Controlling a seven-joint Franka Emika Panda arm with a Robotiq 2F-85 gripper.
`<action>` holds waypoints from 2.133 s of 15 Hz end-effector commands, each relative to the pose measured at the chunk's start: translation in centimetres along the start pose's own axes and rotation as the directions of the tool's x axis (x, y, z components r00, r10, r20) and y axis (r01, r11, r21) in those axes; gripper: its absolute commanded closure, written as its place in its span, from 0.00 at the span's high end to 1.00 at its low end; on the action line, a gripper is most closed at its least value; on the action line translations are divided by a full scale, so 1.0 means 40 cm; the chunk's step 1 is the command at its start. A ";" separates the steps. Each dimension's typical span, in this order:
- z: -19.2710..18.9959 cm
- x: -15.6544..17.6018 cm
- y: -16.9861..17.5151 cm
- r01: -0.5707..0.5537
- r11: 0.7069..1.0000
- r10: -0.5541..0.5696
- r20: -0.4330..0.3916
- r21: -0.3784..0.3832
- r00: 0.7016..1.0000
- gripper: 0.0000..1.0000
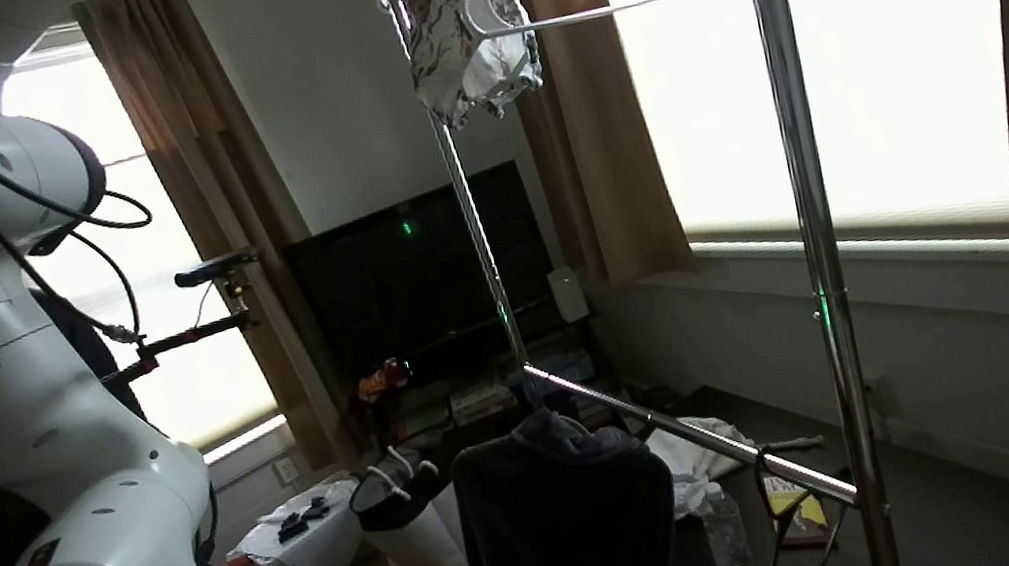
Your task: Move the white rope from the bottom rod to the top rod
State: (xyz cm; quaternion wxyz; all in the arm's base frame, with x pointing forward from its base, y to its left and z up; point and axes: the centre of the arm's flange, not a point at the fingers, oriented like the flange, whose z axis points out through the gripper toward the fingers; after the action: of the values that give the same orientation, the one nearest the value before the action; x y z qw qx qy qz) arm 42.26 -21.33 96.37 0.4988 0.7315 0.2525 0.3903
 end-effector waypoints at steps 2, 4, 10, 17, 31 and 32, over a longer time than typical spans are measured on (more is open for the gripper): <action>0.045 0.001 -0.036 -0.109 0.994 0.108 0.137 0.000 0.985 0.03; 0.060 0.010 -0.049 -0.148 0.989 0.144 0.119 0.028 0.982 0.03; 0.035 0.044 -0.070 -0.147 0.985 0.142 0.059 0.090 0.988 0.03; 0.012 0.020 -0.091 -0.150 0.976 0.128 0.142 0.158 0.982 0.36; -0.090 -0.130 -0.097 -0.060 0.978 -0.013 0.348 0.198 0.937 1.00; -0.097 -0.127 -0.119 -0.031 0.969 -0.048 0.311 0.244 0.949 1.00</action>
State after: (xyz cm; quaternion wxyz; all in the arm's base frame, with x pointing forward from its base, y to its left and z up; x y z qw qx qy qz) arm 39.08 -22.85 93.70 0.4691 0.8313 0.1636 0.2491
